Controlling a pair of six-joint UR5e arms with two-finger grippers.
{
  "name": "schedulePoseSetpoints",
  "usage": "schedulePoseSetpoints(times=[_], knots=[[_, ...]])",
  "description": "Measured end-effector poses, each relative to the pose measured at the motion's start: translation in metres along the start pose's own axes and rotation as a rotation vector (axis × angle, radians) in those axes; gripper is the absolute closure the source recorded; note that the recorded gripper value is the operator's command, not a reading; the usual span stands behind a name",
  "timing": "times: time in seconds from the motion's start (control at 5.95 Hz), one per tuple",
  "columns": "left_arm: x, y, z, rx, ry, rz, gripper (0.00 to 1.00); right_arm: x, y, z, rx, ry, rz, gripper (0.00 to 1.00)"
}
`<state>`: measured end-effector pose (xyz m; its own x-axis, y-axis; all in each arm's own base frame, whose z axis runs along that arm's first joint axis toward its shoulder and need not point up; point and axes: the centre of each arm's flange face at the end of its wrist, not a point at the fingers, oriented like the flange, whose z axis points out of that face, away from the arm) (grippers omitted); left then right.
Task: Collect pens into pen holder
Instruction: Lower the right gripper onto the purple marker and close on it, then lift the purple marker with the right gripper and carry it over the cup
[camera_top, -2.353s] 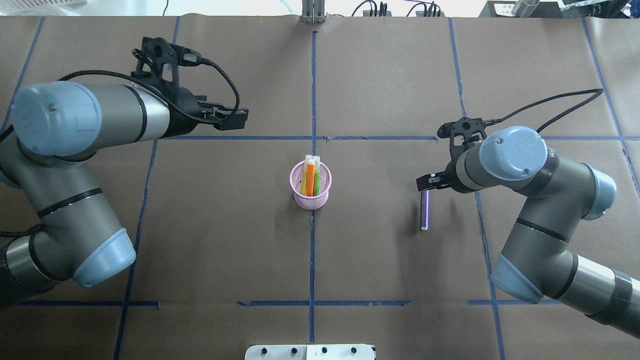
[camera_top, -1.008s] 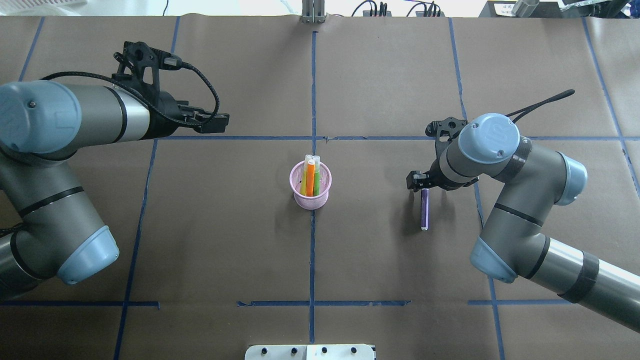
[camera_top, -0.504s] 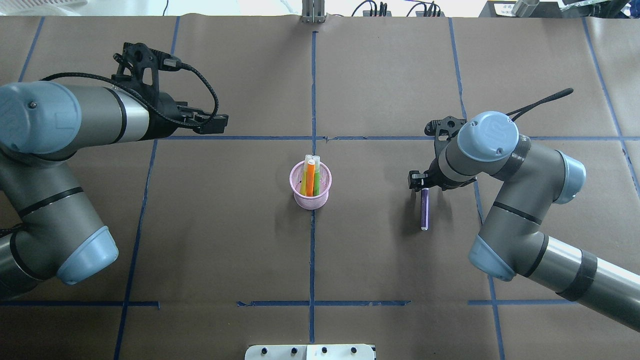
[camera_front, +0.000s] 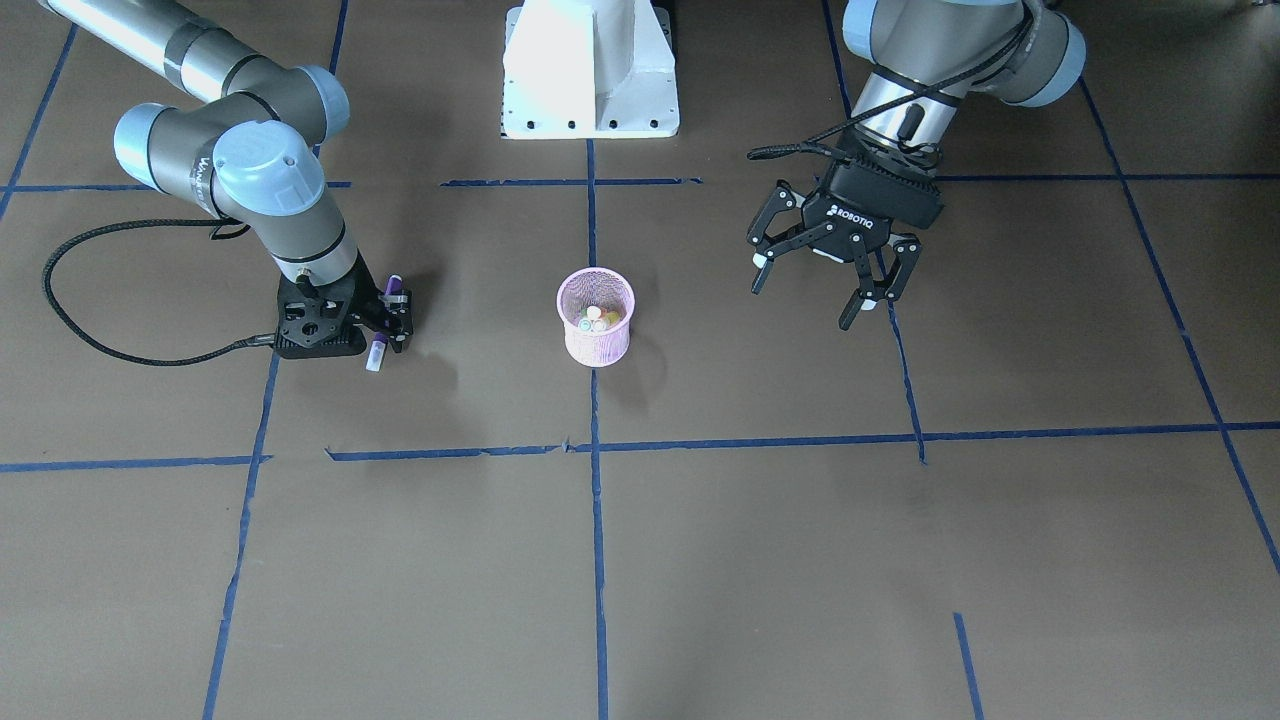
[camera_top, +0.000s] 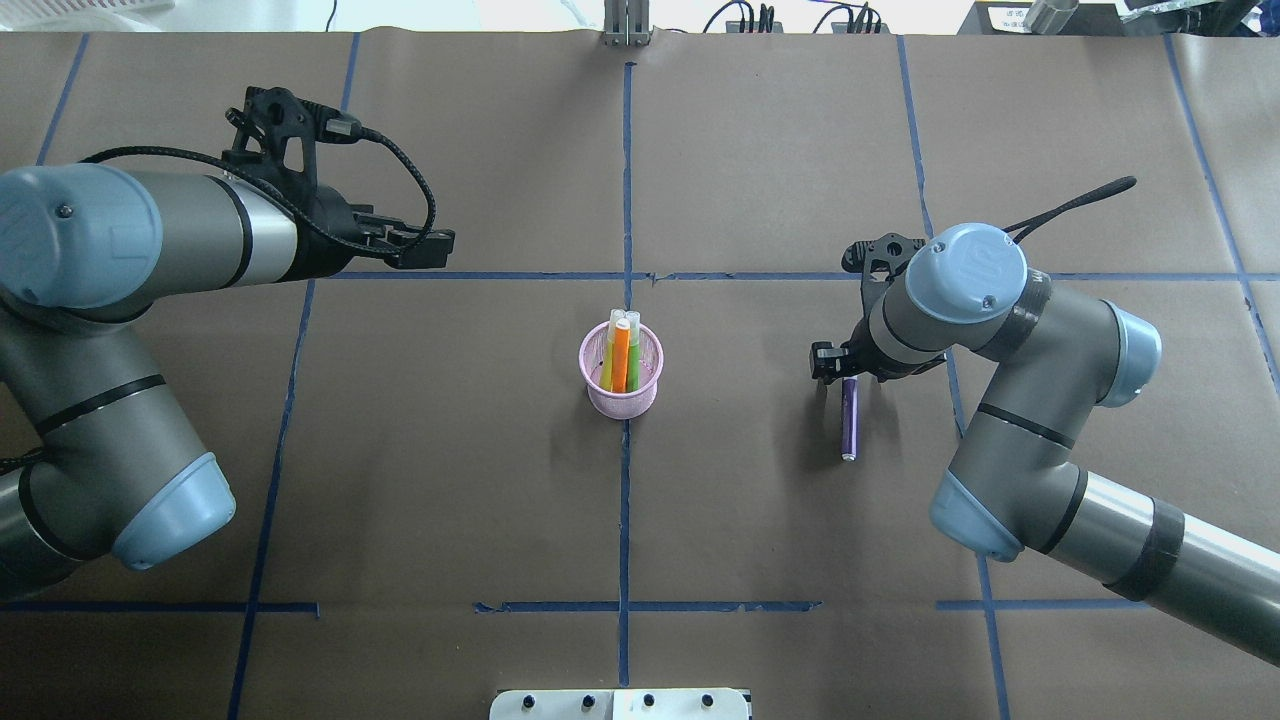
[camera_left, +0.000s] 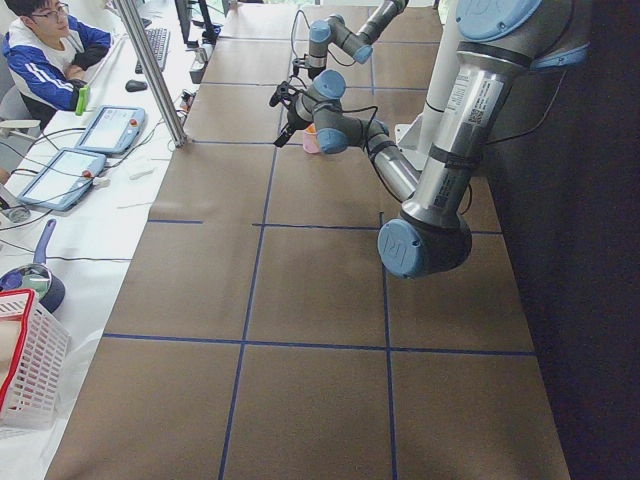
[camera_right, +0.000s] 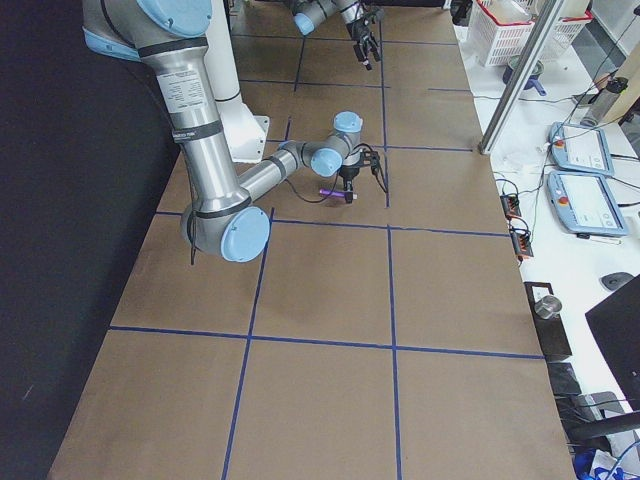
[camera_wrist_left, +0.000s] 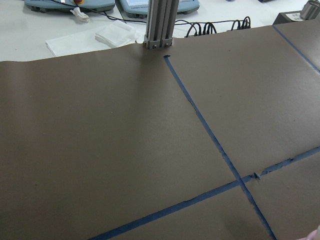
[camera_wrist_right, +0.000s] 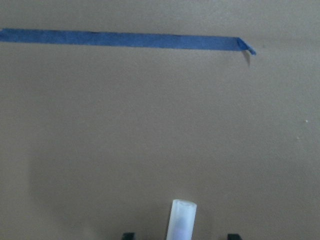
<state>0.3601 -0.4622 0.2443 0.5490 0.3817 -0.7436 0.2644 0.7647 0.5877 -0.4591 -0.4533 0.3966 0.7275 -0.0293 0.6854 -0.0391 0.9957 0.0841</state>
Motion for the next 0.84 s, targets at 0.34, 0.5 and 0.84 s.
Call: schedulePoseSetpoints(times=[0.34,0.5,0.84], knots=[[0.0003,0.0004,0.0002,0.0,0.0,0.0,0.0,-0.0011,0.0021,0.005,-0.007,0.004,-0.008,0.75],[0.0001,0.0007,0.0009,-0.001,-0.001,0.0,0.0,-0.0019,0.0023,0.0044,-0.014,-0.001,-0.007,0.79],[-0.0005,0.0015,0.0027,-0.004,-0.003,0.0,0.0,0.0009,-0.0012,-0.003,-0.033,-0.021,0.007,0.97]])
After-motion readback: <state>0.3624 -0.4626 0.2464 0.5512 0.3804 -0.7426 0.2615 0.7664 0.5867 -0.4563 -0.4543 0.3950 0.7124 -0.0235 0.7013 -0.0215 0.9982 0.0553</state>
